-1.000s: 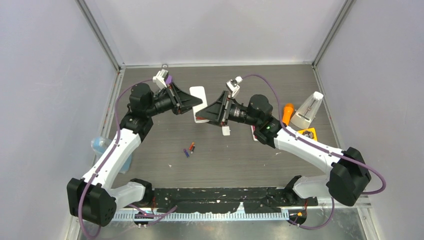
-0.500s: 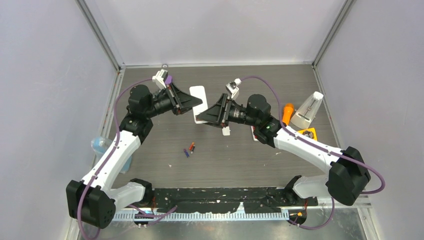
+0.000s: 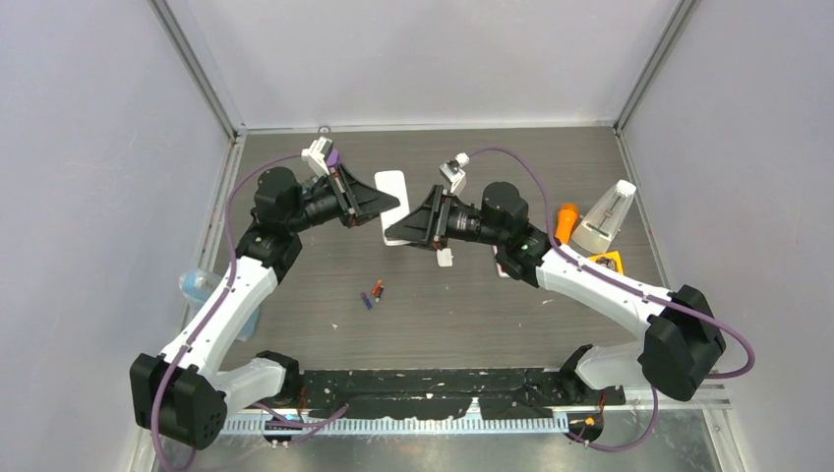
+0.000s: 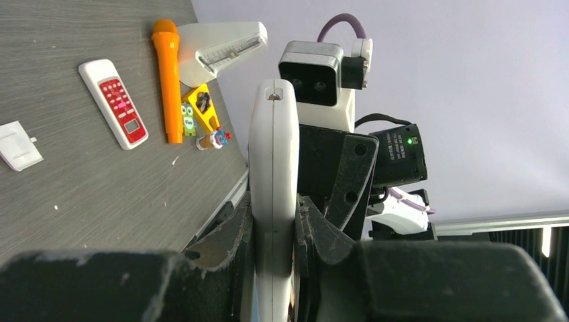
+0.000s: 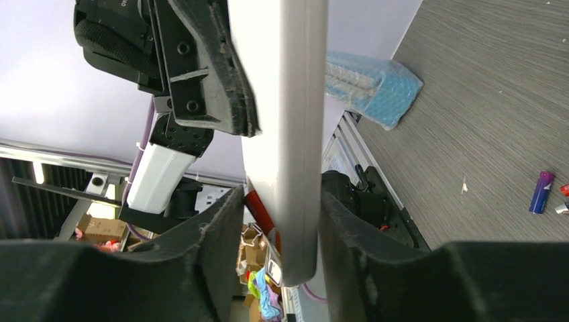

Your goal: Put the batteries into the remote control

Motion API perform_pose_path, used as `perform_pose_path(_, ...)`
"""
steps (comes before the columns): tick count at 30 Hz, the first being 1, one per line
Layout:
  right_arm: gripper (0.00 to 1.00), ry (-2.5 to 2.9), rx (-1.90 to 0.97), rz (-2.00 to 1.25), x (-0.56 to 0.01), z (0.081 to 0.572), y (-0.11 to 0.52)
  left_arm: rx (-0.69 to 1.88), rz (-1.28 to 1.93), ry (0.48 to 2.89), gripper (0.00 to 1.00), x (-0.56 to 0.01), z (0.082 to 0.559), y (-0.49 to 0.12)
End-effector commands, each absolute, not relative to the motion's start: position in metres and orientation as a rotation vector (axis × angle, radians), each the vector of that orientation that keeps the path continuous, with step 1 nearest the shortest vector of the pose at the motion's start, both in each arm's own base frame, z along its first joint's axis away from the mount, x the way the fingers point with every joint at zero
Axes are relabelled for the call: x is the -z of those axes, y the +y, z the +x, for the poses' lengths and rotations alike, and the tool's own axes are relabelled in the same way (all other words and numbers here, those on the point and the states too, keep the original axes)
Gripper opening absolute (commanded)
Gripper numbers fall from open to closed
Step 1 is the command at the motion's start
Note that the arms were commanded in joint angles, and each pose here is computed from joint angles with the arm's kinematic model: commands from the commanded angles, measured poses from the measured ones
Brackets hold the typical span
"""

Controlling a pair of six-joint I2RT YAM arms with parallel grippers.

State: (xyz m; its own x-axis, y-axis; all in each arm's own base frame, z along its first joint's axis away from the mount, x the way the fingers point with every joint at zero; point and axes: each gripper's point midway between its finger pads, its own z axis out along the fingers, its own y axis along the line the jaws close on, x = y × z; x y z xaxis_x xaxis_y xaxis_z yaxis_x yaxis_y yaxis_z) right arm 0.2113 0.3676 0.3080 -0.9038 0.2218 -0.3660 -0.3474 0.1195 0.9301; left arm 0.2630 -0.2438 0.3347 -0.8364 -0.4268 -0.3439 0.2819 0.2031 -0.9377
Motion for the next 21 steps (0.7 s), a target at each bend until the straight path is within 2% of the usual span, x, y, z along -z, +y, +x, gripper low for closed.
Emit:
perform_pose_path(1,0.45,1.948,-1.861,-0.162,-0.319,0.209,0.37,1.692,-0.054,1.847,0.0,-0.36,0.259,-0.244)
perform_pose_path(17,0.35,1.991,-1.893,-0.207,-0.298,0.198,0.365,1.724,-0.037,1.846,0.0,-0.369,0.257,-0.246)
perform_pose_path(21,0.4,1.98,-1.898,-0.215,-0.3,0.197,0.361,1.728,-0.028,1.837,0.0,-0.371,0.257,-0.247)
